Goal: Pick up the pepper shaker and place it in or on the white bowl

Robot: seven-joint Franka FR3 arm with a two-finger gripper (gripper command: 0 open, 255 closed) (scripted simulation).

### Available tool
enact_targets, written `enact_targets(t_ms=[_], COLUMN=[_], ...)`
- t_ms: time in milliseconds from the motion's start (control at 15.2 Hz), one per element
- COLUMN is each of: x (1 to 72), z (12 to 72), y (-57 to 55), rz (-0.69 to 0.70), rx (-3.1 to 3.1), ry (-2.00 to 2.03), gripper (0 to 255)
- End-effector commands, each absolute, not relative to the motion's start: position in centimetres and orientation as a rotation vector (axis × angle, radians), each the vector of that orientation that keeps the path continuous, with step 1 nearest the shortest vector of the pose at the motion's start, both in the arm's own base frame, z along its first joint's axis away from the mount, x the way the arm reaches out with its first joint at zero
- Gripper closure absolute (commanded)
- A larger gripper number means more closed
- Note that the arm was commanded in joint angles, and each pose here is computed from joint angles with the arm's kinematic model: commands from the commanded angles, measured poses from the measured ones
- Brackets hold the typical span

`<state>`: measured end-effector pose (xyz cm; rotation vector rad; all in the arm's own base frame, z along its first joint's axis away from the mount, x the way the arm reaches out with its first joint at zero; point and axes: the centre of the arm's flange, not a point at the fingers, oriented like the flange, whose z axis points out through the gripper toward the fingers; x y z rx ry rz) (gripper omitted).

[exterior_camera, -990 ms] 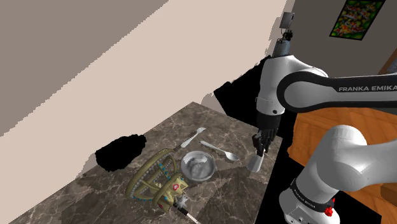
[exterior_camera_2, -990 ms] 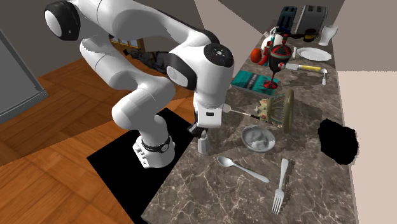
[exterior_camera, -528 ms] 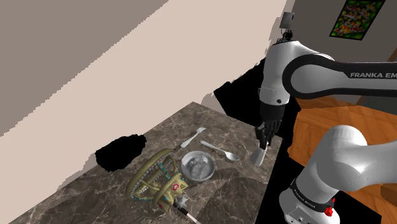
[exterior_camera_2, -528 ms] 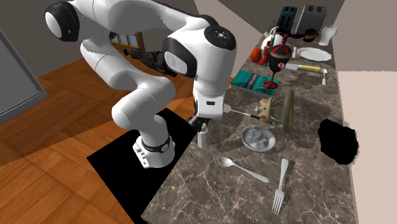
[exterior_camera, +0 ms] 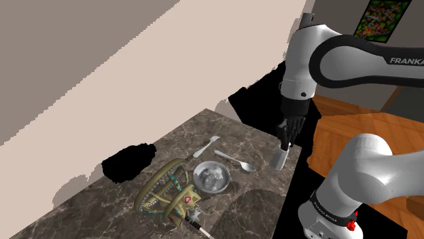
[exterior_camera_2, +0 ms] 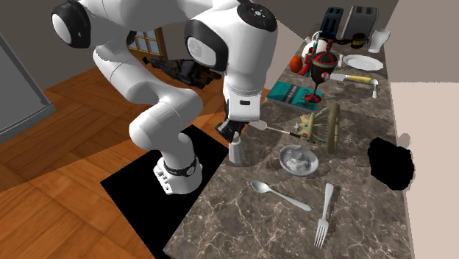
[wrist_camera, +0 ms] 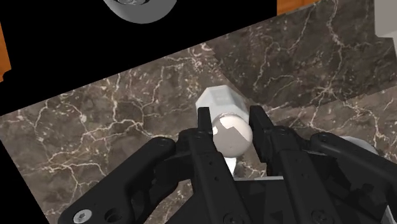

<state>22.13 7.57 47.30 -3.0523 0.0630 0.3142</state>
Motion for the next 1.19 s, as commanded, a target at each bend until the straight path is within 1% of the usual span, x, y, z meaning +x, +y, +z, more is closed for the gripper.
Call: enact_targets(t_ms=[0,132,1122], x=[22.2,22.2,33.8], z=[48.3,48.9,52.7], y=[7.5,7.5,23.1], rz=[0.314,0.314,0.314], rx=[-3.052,-3.053,-3.052], ry=[0.063,0.063,0.063], gripper=[255,255,255])
